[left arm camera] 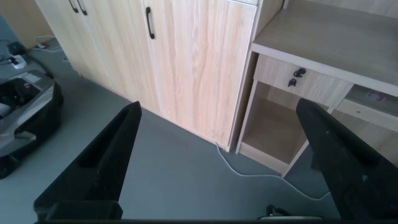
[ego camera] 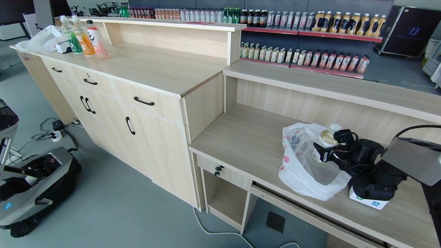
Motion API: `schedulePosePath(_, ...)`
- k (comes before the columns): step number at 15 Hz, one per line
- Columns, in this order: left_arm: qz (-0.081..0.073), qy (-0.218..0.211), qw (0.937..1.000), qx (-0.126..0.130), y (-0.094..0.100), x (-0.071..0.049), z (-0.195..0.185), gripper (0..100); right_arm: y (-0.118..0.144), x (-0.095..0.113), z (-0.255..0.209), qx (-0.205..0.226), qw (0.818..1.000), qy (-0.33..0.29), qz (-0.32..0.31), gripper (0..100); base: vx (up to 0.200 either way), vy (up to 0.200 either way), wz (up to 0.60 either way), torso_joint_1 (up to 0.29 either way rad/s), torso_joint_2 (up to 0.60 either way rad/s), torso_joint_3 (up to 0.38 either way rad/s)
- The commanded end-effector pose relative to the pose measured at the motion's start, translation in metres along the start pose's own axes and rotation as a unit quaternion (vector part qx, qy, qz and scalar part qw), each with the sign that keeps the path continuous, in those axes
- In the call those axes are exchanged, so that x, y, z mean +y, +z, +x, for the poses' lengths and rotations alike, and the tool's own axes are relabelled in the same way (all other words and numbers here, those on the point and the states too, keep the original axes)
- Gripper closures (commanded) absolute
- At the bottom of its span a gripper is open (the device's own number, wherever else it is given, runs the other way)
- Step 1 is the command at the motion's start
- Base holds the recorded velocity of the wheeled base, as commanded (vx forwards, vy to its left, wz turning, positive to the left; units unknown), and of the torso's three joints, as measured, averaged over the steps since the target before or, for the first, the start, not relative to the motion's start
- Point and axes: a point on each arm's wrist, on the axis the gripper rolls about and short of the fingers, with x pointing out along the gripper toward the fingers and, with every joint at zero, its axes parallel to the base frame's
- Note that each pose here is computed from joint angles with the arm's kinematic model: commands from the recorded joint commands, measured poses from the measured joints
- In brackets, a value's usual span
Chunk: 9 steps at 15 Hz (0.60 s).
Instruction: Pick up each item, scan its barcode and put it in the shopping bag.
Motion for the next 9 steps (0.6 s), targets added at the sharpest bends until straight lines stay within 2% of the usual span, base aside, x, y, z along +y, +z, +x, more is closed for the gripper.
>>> schedulePosePath(1, 0.0, 0.0, 1.0, 0.0, 0.0, 0.0, 0.0, 0, -0.0084, 0.001, 0.0008, 0.006, 1.0, 0.001, 0.002, 100, 0.0, 0.0, 0.0, 0.0, 0.0, 0.0)
schedulePosePath(9, 0.0, 0.0, 1.0, 0.0, 0.0, 0.0, 0.0, 0, -0.0049, 0.0002, 0.0017, 0.001, 1.0, 0.0, 0.003, 100, 0.0, 0.0, 0.0, 0.0, 0.0, 0.0)
